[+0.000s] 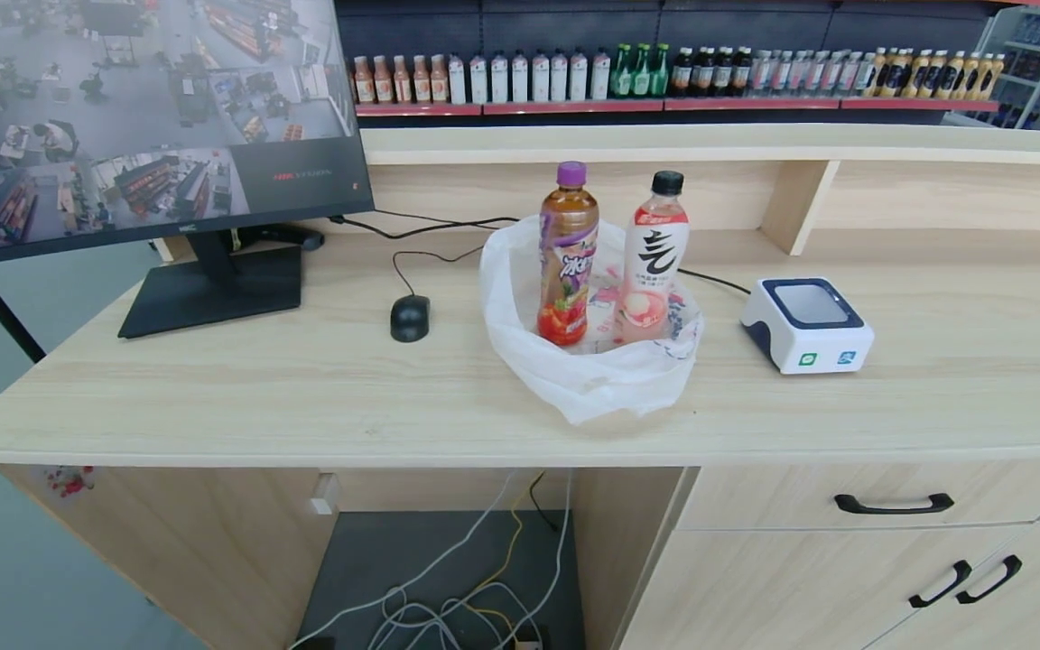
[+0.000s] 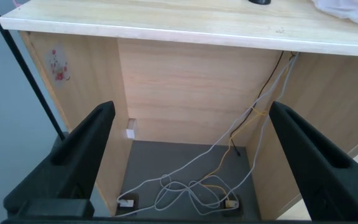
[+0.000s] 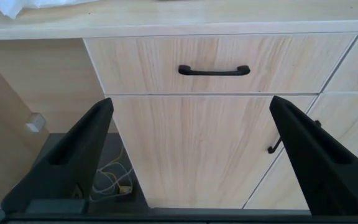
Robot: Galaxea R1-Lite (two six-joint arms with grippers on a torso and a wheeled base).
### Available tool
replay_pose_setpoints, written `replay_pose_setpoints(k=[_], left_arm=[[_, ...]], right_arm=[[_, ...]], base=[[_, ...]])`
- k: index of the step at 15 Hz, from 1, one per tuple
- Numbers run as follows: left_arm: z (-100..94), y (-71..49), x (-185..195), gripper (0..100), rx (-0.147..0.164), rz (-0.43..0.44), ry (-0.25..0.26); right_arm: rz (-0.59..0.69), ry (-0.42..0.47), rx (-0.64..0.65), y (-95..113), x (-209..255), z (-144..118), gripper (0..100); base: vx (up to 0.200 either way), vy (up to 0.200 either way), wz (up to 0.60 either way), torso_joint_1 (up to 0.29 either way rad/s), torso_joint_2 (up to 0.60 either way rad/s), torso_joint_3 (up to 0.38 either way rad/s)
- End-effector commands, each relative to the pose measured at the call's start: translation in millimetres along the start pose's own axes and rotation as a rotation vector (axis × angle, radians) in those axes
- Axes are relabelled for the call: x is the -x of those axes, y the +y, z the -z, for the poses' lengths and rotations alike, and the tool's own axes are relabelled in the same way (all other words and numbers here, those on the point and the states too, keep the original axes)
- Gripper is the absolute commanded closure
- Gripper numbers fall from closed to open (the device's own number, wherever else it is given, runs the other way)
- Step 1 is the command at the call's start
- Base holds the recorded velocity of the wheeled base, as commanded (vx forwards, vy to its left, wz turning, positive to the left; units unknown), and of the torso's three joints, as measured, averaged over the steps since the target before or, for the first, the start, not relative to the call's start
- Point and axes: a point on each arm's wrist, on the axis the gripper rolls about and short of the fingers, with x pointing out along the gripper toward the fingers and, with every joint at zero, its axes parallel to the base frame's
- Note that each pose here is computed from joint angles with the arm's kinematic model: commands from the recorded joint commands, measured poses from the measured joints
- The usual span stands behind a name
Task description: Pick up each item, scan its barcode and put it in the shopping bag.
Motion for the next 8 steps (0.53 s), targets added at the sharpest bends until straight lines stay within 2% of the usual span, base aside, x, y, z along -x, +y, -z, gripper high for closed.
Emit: replay_pose_setpoints(k=[1, 8], left_arm=[[0.0, 0.0, 0.0, 0, 0.001, -0.001, 0.000], [-0.4, 0.0, 0.1, 0, 0.003, -0.001, -0.002]], right_arm=[[-0.001, 0.003, 0.001, 0.0, -0.3, 0.4, 0], [-0.001, 0.003, 0.004, 0.0, -0.3, 0.4, 0]], base=[[0.000, 0.000, 0.00, 0.000, 0.00, 0.000], [0.000, -0.200, 0.00, 0.005, 0.00, 0.002]])
